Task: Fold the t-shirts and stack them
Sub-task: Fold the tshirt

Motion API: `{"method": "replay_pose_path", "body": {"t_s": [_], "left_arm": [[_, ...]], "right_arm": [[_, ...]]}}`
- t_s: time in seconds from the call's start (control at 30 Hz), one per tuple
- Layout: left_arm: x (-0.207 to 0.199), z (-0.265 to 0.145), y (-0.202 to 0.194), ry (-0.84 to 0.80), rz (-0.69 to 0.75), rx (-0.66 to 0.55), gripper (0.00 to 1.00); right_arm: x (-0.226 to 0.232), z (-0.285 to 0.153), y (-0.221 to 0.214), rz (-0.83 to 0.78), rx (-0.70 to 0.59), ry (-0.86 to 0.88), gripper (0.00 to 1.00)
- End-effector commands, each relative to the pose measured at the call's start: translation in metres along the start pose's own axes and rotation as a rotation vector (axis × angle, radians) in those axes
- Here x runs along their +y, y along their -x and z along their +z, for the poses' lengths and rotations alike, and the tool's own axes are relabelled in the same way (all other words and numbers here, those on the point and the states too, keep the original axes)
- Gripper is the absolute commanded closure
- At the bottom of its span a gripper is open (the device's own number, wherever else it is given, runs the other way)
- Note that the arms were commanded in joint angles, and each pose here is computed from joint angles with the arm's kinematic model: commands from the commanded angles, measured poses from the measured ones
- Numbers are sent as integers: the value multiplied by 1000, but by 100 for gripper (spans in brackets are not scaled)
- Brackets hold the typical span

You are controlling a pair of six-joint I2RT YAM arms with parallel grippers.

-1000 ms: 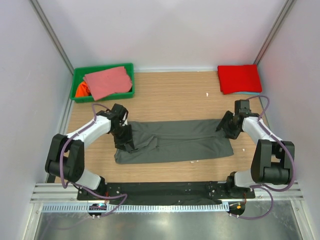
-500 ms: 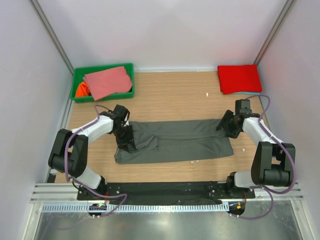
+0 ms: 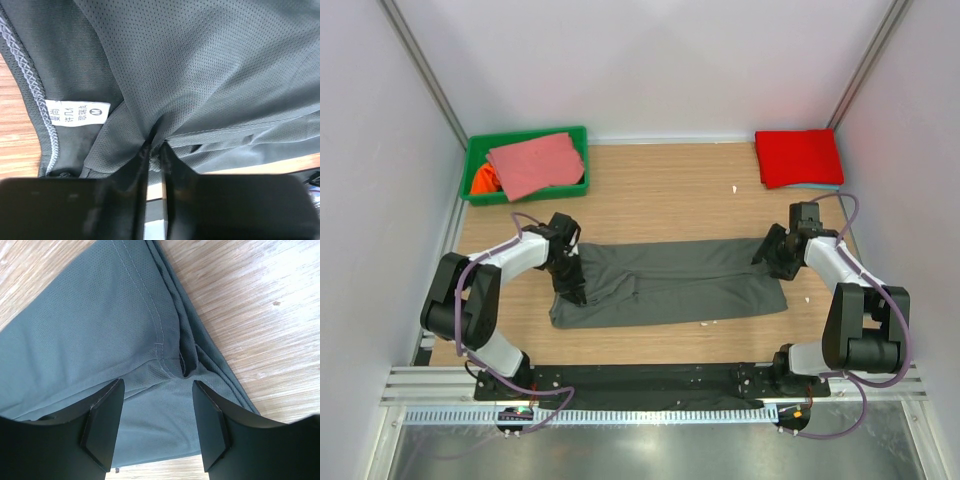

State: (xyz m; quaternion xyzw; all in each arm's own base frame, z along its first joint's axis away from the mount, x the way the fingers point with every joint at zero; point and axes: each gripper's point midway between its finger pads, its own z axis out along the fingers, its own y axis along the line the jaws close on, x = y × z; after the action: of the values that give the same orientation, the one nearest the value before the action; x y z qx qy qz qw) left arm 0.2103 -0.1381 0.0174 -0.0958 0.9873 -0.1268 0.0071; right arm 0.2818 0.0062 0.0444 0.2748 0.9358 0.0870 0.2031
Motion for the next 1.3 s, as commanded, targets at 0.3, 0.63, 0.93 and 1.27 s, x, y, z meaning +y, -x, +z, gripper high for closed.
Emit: {"method": "replay_pose_path", "body": {"t_s": [0.3,0.63,0.93,1.27], "left_arm": [[-21,-19,16,-70,69,-52,100],[-31,-38,24,-97,139,-79,100],[-32,-58,32,-80,183,-120,100],[-52,-113,73,-75,217,-277,100]], "right_arm": [[-2,-6,12,46,-57,-26,46],[-10,9,14,67,-63,-50,55],[-6,13,26,47,-75,-48,70],[22,-1,62,39,-110,18,93]]}}
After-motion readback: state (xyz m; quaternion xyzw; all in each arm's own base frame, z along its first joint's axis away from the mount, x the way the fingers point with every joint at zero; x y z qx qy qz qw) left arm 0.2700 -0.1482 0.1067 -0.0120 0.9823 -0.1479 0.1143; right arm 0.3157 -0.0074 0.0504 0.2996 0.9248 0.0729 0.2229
